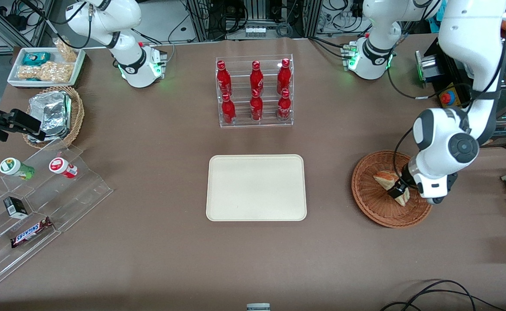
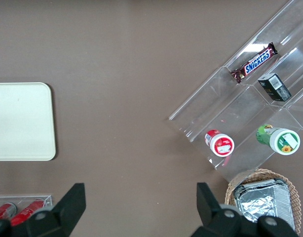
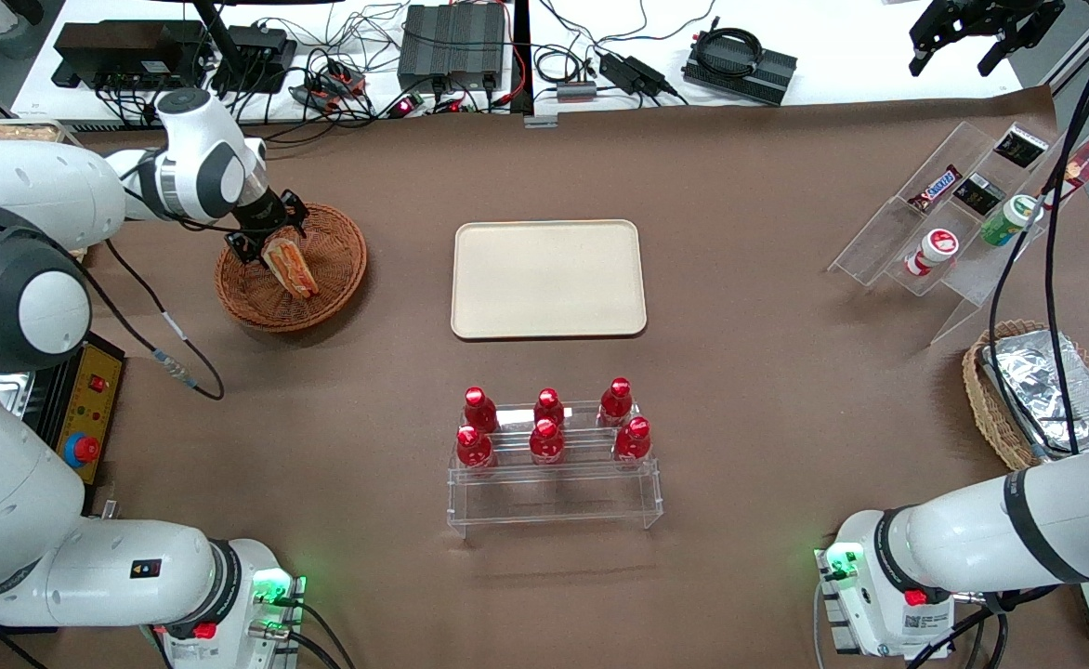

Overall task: Place sandwich from basket to tray
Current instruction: 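Lower the open left gripper over the sandwich in the wicker basket, then close the left gripper on the sandwich and lift it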

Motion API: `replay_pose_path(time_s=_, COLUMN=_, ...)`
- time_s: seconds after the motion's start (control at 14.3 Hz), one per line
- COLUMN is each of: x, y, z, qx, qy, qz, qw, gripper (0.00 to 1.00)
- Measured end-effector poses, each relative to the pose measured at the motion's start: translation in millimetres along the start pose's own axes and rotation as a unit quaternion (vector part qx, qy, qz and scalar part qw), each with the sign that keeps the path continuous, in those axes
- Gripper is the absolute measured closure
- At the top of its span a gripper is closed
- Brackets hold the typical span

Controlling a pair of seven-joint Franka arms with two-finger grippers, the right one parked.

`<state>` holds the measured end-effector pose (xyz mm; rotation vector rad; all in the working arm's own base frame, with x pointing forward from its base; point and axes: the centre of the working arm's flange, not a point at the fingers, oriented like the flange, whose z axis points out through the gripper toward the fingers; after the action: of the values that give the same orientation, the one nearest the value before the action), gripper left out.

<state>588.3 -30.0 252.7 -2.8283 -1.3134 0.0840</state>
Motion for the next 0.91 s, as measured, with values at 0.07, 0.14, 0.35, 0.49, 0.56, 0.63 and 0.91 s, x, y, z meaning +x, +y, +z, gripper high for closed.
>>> replay_pose_path(time_s=0.07, x=0, y=-1, z=7, qx=0.005, qy=-0.004, qz=-0.002, qw=1.0000, gripper=0.05)
replay_pose_path(time_s=0.14, x=0, y=-1, z=10, qx=0.008, qy=-0.006, qz=-0.003, qw=0.9999, gripper=0.10)
replay_pose_path(time_s=0.35, x=2, y=0, z=-7, qx=0.045, qy=-0.034, qz=-0.003, qw=0.9984, gripper=0.45)
replay_pose_path(time_s=0.49, x=4, y=7, z=-42, qx=0.080, qy=-0.060, qz=-0.001, qw=0.9950, gripper=0.63)
replay_pose_path(time_s=0.56, x=5, y=12, z=-62, qx=0.089, qy=-0.067, qz=0.001, qw=0.9938, gripper=0.67)
replay_pose_path(time_s=0.63, x=4, y=18, z=-79, qx=0.092, qy=-0.069, qz=0.004, qw=0.9934, gripper=0.70)
replay_pose_path(time_s=0.91, x=-35, y=52, z=-93, qx=0.081, qy=-0.065, qz=0.043, qw=0.9937, gripper=0.82)
